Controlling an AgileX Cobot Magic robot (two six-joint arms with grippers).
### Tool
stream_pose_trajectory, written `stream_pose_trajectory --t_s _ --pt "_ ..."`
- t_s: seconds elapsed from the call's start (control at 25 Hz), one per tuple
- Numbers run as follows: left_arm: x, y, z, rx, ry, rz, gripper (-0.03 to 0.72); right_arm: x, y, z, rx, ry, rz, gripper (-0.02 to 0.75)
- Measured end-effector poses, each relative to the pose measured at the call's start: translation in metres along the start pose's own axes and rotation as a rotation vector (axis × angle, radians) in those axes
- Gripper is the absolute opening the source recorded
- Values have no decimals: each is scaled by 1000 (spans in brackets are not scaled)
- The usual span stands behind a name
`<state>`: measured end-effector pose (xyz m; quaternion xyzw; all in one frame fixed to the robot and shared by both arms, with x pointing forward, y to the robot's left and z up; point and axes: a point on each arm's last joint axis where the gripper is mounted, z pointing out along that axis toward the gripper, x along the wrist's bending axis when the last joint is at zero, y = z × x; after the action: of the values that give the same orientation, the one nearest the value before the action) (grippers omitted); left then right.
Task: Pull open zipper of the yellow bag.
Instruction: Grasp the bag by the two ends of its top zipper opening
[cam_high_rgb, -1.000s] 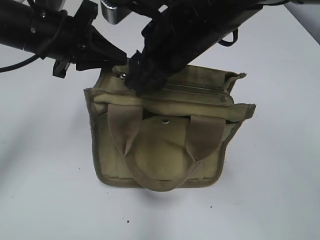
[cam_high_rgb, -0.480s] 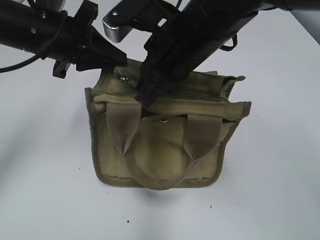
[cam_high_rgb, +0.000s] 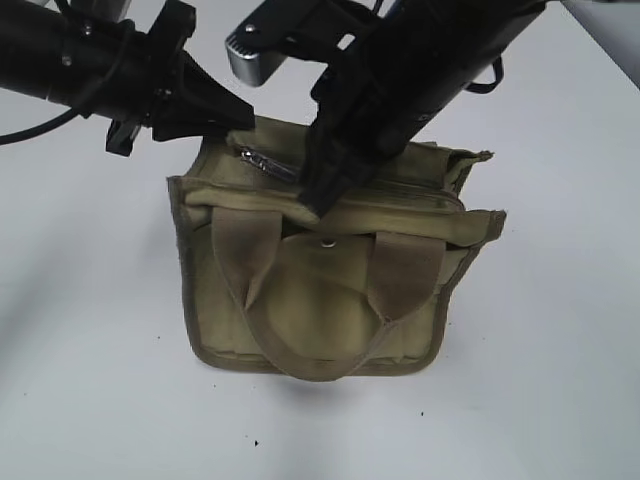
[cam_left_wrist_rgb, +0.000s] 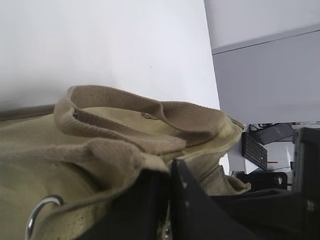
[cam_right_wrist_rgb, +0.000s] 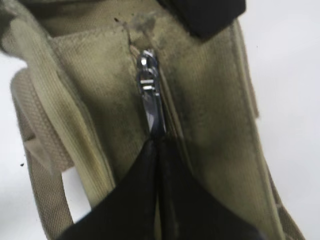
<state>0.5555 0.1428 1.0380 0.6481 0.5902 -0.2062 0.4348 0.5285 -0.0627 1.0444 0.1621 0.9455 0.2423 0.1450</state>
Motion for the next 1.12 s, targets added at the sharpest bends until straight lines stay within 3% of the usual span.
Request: stream_pose_trajectory --t_s 0.24,0.44,0.52,0.72,1.12 --pt "0 0 0 -2 -3 -2 28 11 13 -14 -81 -4 -54 23" --pt "0 0 0 -1 -4 -2 28 19 22 -6 -113 -31 -117 235" --pt "-1 0 0 -2 -4 -2 28 17 23 -4 -124 -56 -128 268" --pt "-1 0 0 2 -6 -2 28 12 22 -4 -109 -110 -176 285" --pt "-1 0 0 3 -7 -2 25 12 19 11 -70 -102 -188 280"
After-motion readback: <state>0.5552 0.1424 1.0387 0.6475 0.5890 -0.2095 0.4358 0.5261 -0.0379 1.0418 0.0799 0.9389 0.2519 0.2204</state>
